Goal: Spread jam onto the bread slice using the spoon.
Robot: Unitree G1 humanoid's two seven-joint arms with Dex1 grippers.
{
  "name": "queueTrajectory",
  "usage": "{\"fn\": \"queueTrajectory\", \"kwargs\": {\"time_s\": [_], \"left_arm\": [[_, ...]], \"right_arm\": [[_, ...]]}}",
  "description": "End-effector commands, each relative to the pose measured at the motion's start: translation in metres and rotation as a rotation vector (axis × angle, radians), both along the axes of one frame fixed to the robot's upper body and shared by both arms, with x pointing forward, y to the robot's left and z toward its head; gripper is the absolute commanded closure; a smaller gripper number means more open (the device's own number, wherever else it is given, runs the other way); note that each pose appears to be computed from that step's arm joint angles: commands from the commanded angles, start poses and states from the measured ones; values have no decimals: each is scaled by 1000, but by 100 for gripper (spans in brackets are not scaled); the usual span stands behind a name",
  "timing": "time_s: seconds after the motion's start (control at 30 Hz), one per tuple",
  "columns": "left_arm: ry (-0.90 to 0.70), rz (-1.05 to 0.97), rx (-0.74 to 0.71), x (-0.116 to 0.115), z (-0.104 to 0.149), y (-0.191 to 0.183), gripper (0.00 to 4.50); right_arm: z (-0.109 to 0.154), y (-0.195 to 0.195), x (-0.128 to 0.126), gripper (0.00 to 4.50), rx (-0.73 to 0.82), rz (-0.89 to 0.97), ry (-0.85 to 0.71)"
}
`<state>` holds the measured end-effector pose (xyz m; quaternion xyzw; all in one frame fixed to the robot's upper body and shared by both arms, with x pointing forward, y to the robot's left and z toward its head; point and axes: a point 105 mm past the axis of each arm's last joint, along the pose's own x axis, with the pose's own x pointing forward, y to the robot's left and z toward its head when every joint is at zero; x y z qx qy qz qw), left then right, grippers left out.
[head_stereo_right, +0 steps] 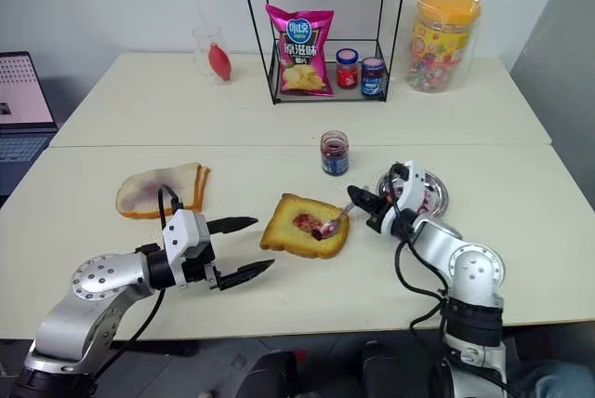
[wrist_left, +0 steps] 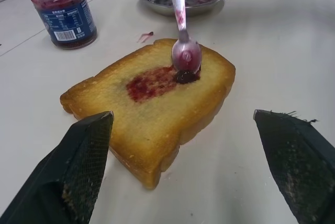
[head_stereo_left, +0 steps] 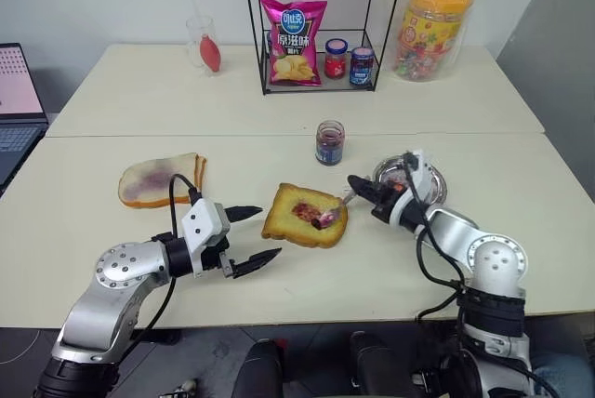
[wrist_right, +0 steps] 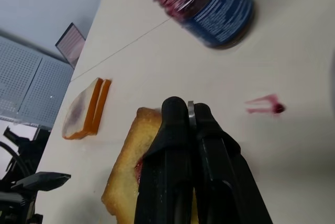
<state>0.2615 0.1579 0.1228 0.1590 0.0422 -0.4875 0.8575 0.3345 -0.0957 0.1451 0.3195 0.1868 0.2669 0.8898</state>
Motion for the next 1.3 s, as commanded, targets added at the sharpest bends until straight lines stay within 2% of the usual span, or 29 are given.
{"fn": "queueTrajectory", "kwargs": {"time_s": [0.03,0.23,0.5,0.63,0.73,1.07,1.2,1.3], "left_arm": [[-35,-18,1,-2,7,-2,0],[-34,-21,-1,-2,7,-2,0],[-29,-38,1,-4,5,-5,0],[-29,-44,3,-5,4,-5,0],[-31,-45,5,-5,5,-6,0],[-36,-54,1,-4,7,-10,0],[-40,-52,-2,-3,8,-10,0],[-46,-46,-8,-2,10,-10,0]], "right_arm": [[33,8,-4,441,82,35,-91],[38,22,-8,441,142,62,-80],[6,40,-9,441,109,96,6],[-13,32,-5,441,40,80,37],[-17,21,2,441,25,50,34],[-27,-3,17,441,105,-64,112],[-20,-3,18,441,157,-75,106],[9,6,15,441,275,-22,51]]}}
